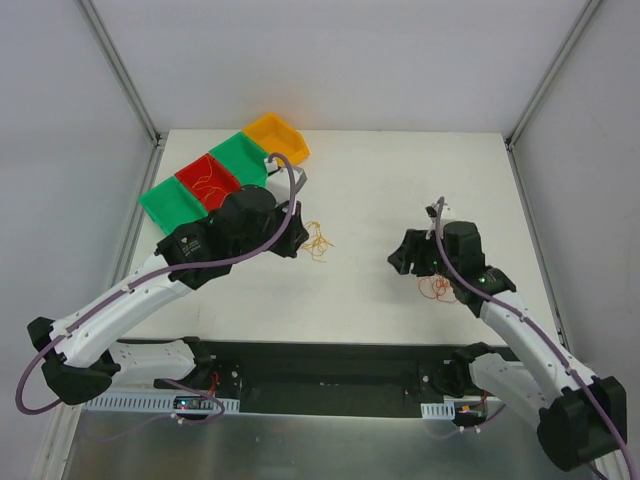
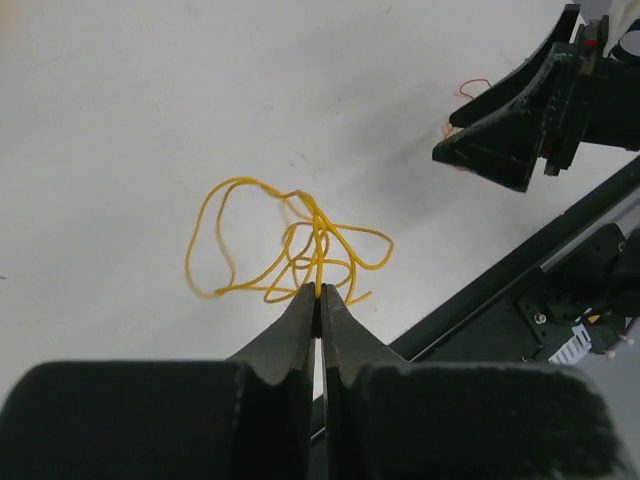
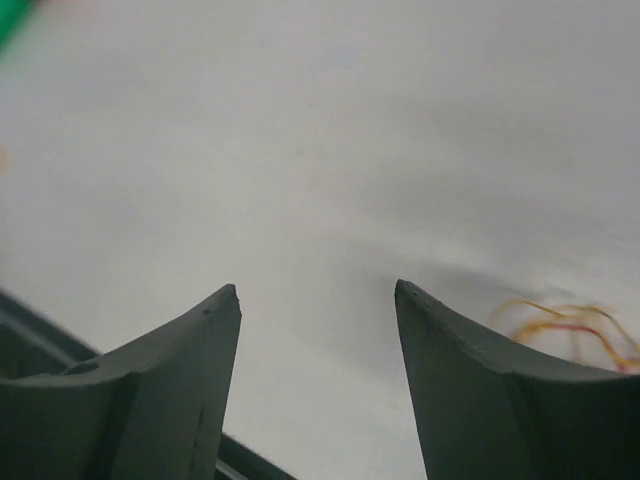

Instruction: Untangle the cables

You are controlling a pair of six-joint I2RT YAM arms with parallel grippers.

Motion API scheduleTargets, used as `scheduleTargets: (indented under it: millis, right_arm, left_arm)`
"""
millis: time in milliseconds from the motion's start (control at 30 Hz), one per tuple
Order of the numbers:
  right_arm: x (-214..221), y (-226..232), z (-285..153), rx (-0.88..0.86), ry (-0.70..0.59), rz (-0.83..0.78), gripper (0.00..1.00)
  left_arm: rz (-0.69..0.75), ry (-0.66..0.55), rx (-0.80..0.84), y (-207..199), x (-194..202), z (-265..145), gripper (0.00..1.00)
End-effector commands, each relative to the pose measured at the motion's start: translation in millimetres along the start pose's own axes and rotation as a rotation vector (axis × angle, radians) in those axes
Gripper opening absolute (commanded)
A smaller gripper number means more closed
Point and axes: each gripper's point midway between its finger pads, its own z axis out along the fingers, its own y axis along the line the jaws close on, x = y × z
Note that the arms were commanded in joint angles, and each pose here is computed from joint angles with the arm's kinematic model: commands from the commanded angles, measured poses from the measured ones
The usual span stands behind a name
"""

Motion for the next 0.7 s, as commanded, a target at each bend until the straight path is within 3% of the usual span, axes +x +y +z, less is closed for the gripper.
scheduleTargets:
  millis: [0,167,467,667]
  right_arm:
    - [-11,103,-34,-0.495,-0.122,-0.095,0.68]
    - [-6,165,-63,-0.758,-0.195,-0.111,0.72]
    - [-26,181,-66,-0.670,-0.282,-0.153,0.69]
    - [-31,199,-73,-0.739,-0.274,-0.242,0.63]
  left_arm:
    - [0.005,0.035,0.059,-10,10,5,0.00]
    - [-0.031,0.054,0.093,-18,15,16,0.00]
    - [-0.052,0.113,0.123,-28,27,32,0.00]
    - [-0.054,0.143,0.134,-30,34,40,0.00]
